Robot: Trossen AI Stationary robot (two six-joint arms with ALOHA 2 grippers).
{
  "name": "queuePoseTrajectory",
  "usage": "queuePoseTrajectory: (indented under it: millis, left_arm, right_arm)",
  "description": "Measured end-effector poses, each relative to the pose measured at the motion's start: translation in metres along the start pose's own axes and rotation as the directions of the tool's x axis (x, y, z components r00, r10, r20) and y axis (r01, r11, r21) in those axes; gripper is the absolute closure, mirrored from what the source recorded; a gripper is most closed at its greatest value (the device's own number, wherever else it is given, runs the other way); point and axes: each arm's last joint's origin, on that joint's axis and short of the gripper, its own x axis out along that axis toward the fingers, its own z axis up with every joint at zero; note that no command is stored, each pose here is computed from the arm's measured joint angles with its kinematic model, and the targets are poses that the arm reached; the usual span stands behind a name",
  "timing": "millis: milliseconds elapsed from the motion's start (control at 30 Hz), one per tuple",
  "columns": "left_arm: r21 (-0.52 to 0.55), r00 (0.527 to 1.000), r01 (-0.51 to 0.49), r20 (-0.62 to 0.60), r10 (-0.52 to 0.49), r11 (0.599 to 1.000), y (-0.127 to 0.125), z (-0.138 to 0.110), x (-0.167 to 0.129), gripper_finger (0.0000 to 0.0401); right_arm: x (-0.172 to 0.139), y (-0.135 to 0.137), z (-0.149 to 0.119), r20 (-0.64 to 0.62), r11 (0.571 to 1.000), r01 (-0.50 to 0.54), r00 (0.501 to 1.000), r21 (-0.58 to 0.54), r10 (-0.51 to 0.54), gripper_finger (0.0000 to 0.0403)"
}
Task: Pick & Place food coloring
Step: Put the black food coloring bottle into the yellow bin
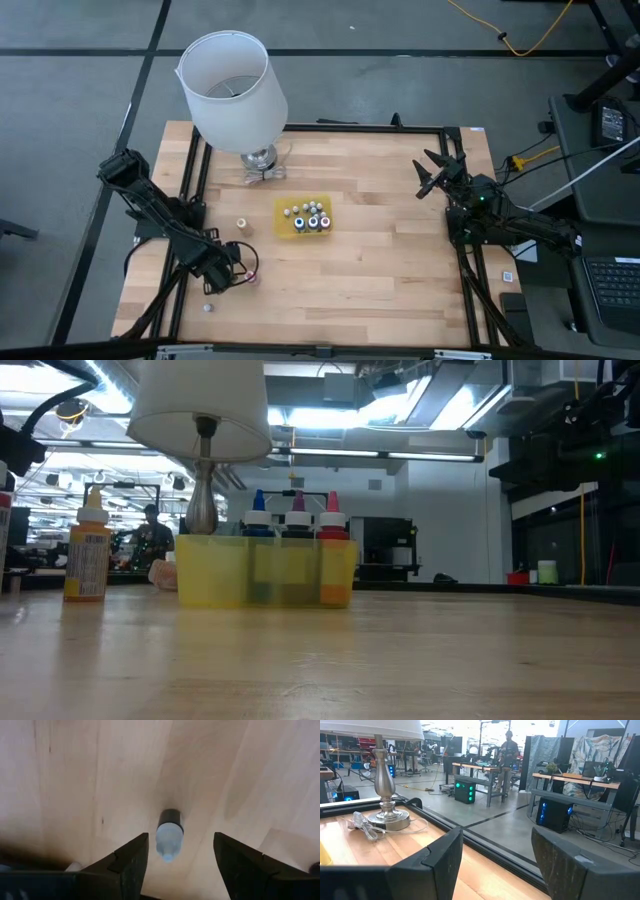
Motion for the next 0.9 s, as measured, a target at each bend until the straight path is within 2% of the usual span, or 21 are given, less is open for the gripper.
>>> queuePoseTrajectory:
  millis: [567, 700, 900]
  left_arm:
    - [-0.001, 1.000, 0.000, 0.007, 0.000, 1.000, -0.0002, 0.0003, 0.0000, 0.0320]
    - [-0.002, 1.000, 0.003, 0.004, -0.003, 1.000, -0.0003, 0.0003, -0.0002, 0.0335]
    - [-0.020, 1.000, 0.023, -0.015, -0.024, 1.000, -0.0020, 0.0004, -0.0023, 0.0336]
  right_arm:
    - [0.0000, 0.0000, 0.0000, 0.000, 1.000, 0.001, 1.000, 0.000, -0.001, 0.0166]
    - [0.0000, 0.0000, 0.0000, 0.000, 1.000, 0.000, 1.000, 0.000, 0.000, 0.0166]
    - [0.0000, 0.0000, 0.0000, 0.000, 1.000, 0.000, 1.000, 0.000, 0.000, 0.0166]
